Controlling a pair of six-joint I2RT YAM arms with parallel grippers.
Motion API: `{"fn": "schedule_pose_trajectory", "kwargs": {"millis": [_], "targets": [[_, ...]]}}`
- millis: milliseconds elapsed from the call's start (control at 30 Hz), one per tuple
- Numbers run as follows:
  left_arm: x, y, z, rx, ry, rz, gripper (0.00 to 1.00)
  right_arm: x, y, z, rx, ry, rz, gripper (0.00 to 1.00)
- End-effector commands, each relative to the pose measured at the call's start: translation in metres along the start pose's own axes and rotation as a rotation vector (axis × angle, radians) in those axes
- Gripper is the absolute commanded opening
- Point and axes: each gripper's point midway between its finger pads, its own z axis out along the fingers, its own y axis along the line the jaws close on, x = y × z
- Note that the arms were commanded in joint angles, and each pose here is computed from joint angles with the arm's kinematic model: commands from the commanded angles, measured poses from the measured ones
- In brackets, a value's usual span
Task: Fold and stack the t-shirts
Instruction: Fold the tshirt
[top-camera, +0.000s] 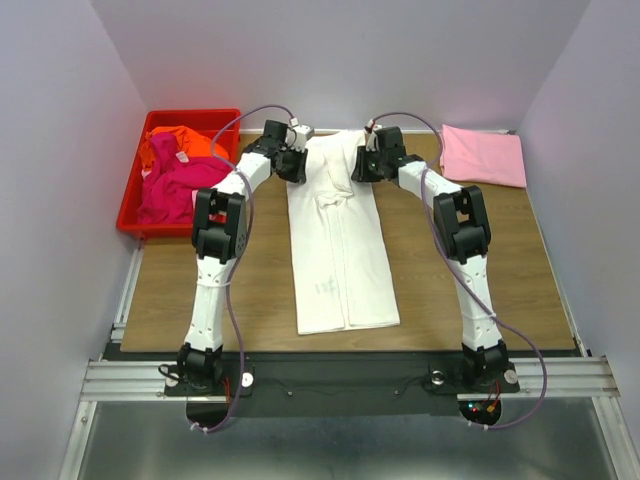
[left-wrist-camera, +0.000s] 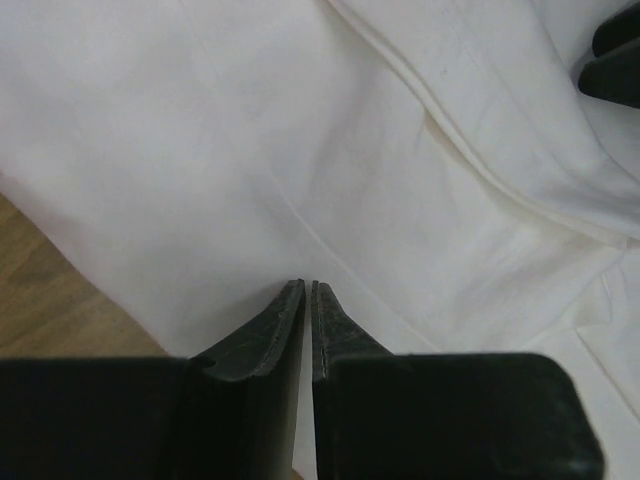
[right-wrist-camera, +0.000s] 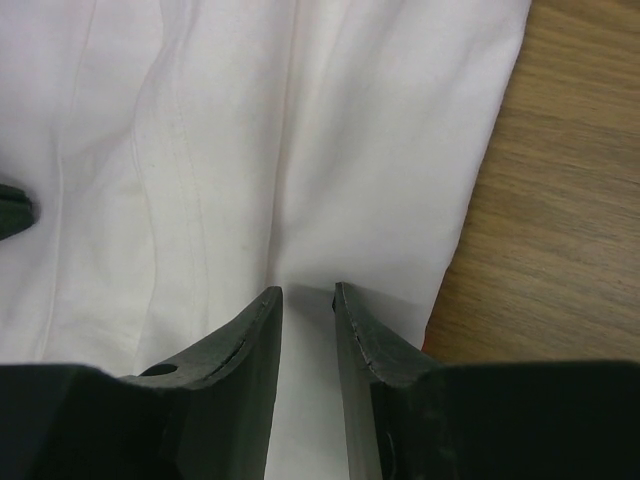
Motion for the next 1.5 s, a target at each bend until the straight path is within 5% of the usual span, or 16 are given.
{"fn": "schedule_pose_trajectory", "kwargs": {"millis": [0,700,1467], "targets": [[-0.035,-0.016,-0.050,0.019,-0.074,0.026,0.20,0.016,-0.048,-0.005,0.159,0.034,0.029,0.34],[0.008,0.007,0.003,-0.046,0.061,-0.077,0.17,0.016,-0.079,-0.006,0.242,0.024,0.078,0.35],[-0.021,0.011,0.030,-0.003,-0.044,-0.064,0.20,0.028,-0.121,-0.013,0.325,0.053,0.116,0.37]]}}
